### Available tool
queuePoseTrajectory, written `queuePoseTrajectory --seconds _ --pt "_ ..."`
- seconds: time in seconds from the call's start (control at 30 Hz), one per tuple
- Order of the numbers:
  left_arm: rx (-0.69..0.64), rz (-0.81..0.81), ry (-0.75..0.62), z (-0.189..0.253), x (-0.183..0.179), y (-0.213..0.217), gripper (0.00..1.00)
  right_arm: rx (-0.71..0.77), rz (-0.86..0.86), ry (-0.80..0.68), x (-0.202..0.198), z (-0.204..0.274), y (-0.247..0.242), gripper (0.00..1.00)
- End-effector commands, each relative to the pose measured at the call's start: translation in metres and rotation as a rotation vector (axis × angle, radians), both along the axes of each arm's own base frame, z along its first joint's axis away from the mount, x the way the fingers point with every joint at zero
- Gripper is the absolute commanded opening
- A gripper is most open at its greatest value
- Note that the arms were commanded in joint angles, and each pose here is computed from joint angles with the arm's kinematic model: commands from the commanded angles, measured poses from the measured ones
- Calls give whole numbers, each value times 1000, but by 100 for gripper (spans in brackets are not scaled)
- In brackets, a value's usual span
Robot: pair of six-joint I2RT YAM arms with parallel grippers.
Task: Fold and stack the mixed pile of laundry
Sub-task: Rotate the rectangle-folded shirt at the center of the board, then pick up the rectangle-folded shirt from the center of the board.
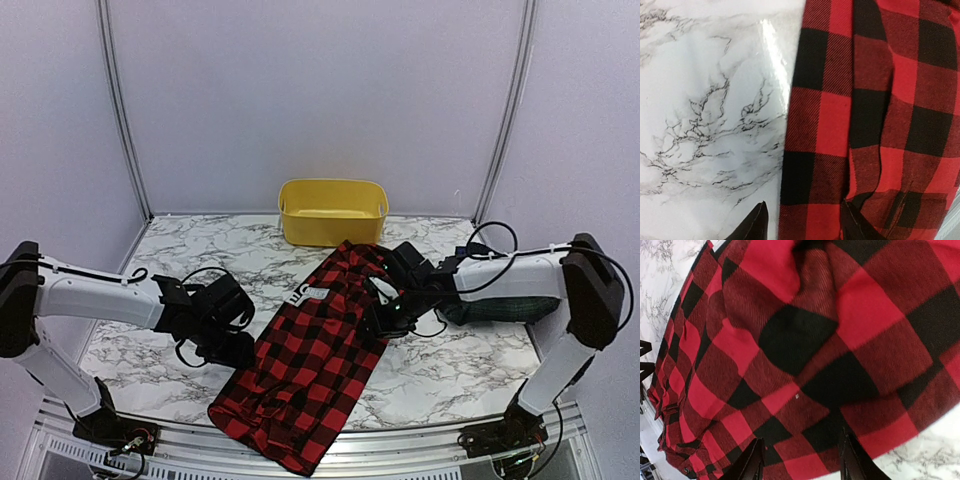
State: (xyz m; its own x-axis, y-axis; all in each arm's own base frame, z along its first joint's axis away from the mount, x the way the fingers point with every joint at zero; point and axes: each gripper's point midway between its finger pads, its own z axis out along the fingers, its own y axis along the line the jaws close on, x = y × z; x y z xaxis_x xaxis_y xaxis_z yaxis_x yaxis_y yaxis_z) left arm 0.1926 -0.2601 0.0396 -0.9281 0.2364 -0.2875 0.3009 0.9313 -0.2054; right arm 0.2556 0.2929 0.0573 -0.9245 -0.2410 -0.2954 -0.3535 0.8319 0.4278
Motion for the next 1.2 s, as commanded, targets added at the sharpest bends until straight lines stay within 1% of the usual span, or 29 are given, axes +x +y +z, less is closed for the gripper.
queuePoseTrajectory --seconds 0.0,0.07,0.13,0.23,0.33,0.4,0.53,0.57,0.73,0.8,0.87,0.9,0.97,1.07,1.17 --pt "86 45 89 -26 -23 32 51 56 -124 -1 -7 13 -13 48" --pt "71 29 139 -33 -36 33 50 48 -132 23 -14 -1 -19 48" --pt "42 11 158 -32 -45 33 49 36 -117 43 -18 -7 -20 48" --pt "-39 13 169 -18 -56 33 50 102 -95 33 -35 17 -8 48" --pt "-112 43 211 -10 -70 37 50 227 -75 100 -74 40 9 50" --pt "-142 56 235 -8 -79 40 51 271 -57 144 -105 48 23 52" --pt "-177 70 266 -6 -89 44 56 284 4 241 -158 42 46 54" --pt "-186 74 276 -6 -92 44 56 277 43 265 -174 37 52 54" --pt "-203 112 324 -9 -102 48 57 201 179 321 -226 19 74 56" --pt "-211 134 339 -10 -105 51 57 188 221 303 -228 23 81 57" --pt "-210 153 339 -12 -105 55 58 186 224 264 -221 30 84 64" --pt "-210 172 350 -13 -104 57 58 186 221 286 -223 28 85 65" --pt "-221 189 358 -13 -103 57 58 201 220 331 -243 27 89 65" --pt "-205 176 329 -17 -102 62 58 222 160 330 -250 22 95 65" --pt "-222 164 358 -20 -106 60 56 244 75 330 -246 18 109 65"
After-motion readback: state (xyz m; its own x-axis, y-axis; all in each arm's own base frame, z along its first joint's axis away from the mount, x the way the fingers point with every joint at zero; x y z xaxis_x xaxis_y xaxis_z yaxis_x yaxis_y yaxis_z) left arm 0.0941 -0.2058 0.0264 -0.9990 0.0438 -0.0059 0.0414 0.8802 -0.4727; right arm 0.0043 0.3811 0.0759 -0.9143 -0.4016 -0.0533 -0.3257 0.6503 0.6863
